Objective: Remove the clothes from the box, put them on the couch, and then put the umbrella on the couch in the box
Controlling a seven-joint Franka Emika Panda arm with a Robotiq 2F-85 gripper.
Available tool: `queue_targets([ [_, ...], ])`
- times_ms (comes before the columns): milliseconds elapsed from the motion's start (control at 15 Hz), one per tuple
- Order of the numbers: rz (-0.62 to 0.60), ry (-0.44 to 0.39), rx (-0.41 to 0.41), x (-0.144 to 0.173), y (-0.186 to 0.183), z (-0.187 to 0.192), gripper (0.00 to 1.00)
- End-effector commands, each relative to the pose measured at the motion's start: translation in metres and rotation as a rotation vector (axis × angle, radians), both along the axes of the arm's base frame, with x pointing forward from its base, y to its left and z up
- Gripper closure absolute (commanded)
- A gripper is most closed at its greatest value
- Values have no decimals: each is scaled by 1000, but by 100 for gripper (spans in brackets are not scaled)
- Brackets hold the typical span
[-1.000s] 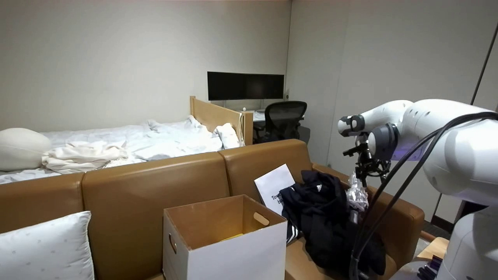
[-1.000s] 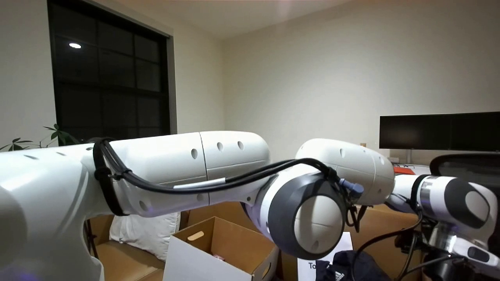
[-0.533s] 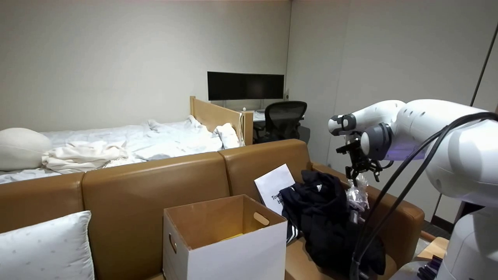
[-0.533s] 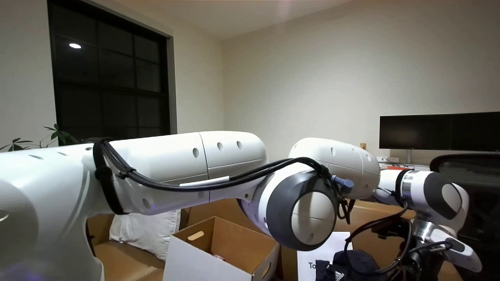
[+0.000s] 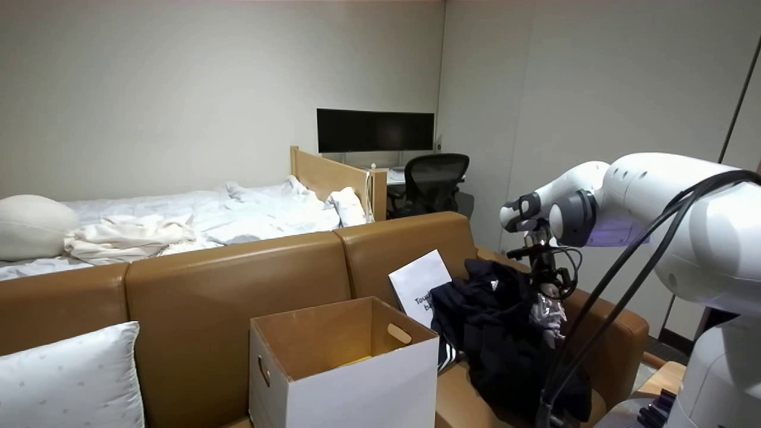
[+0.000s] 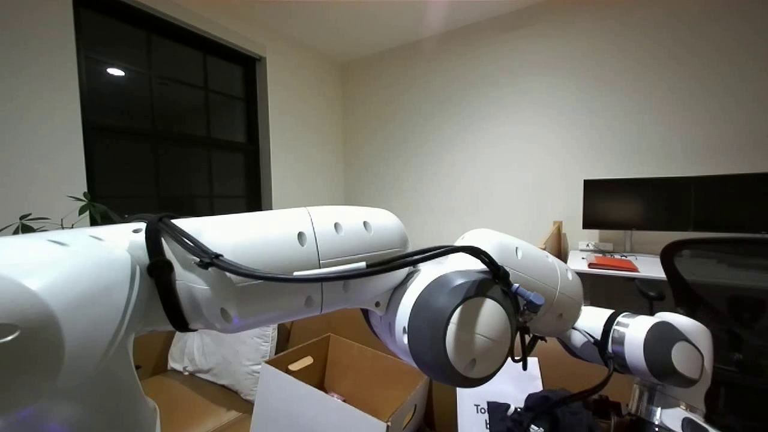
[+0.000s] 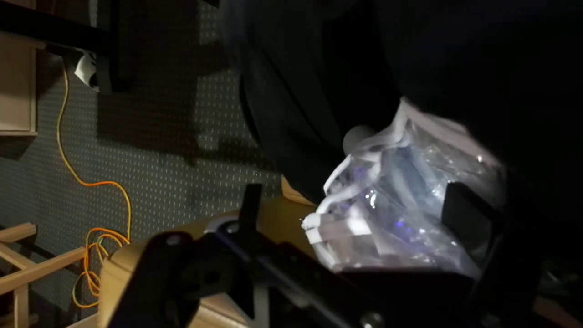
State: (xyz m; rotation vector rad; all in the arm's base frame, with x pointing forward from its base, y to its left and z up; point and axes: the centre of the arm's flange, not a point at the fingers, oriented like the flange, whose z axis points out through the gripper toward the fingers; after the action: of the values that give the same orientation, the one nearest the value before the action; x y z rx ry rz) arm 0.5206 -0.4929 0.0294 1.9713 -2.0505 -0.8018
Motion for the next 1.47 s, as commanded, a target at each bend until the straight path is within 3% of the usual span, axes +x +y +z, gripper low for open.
queue_targets([
  [0,-119,-91,-43,-55,45,-33,0],
  [133,-144,-182,-50,-47,49,-40,0],
  [400,-64,-337,-149,-15,37,-35,0],
  [1000,150,-365,-296,13,33,-10,0],
  [1333,275,-429,-376,37,42,14,0],
  [1400,304,-443,-398,41,41,18,25],
])
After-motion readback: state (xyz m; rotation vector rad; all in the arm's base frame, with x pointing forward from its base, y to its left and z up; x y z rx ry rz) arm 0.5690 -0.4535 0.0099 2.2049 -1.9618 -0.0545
